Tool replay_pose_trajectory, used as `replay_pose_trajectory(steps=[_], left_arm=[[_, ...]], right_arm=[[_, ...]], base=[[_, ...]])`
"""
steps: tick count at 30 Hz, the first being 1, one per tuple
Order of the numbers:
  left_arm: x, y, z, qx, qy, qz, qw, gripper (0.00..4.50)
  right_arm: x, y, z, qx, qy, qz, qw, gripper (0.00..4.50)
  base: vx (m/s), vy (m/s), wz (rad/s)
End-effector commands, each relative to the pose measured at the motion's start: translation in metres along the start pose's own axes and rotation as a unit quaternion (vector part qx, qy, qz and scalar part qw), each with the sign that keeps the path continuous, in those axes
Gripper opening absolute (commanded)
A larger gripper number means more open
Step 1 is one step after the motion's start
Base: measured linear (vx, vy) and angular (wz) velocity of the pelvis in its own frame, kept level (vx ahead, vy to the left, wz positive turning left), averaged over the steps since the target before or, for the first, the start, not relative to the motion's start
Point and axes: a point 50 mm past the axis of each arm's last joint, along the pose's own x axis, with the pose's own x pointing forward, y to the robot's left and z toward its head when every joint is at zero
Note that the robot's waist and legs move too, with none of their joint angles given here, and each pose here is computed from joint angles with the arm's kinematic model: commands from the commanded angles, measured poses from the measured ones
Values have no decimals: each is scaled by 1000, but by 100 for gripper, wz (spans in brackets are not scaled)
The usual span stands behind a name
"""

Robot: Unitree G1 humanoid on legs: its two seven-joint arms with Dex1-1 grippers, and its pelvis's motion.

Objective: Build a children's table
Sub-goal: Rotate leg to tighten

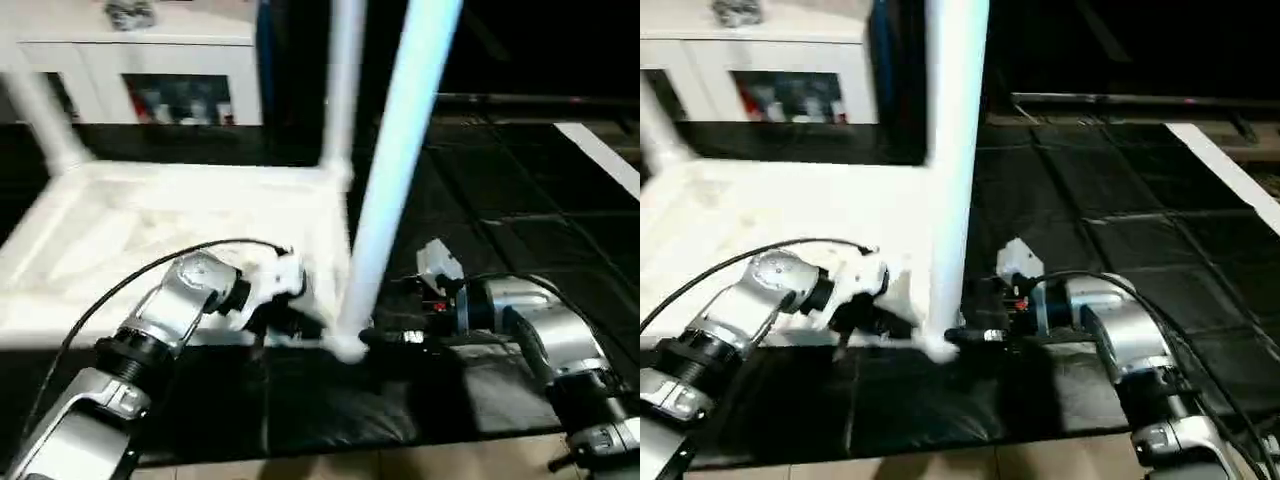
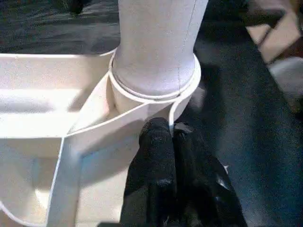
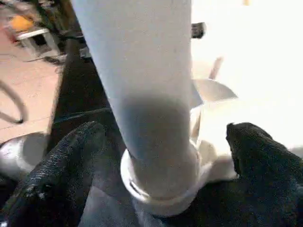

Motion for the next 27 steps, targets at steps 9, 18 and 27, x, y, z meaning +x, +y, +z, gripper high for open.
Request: replay_pose_trajectory(steps=[9, 18, 27], left_arm=[[11, -6, 7, 39, 25, -53, 998, 0], [12, -7, 7, 46, 28, -56, 997, 0], [14, -4, 5, 38, 26, -38, 998, 0]], right_arm=[[10, 3, 7, 1, -2, 68, 998, 337], [16, 4, 6, 17, 0, 99, 995, 254], [19, 7, 4, 27, 1, 113, 993, 217]], base=[[0, 0, 0], [0, 0, 0], [0, 0, 0]])
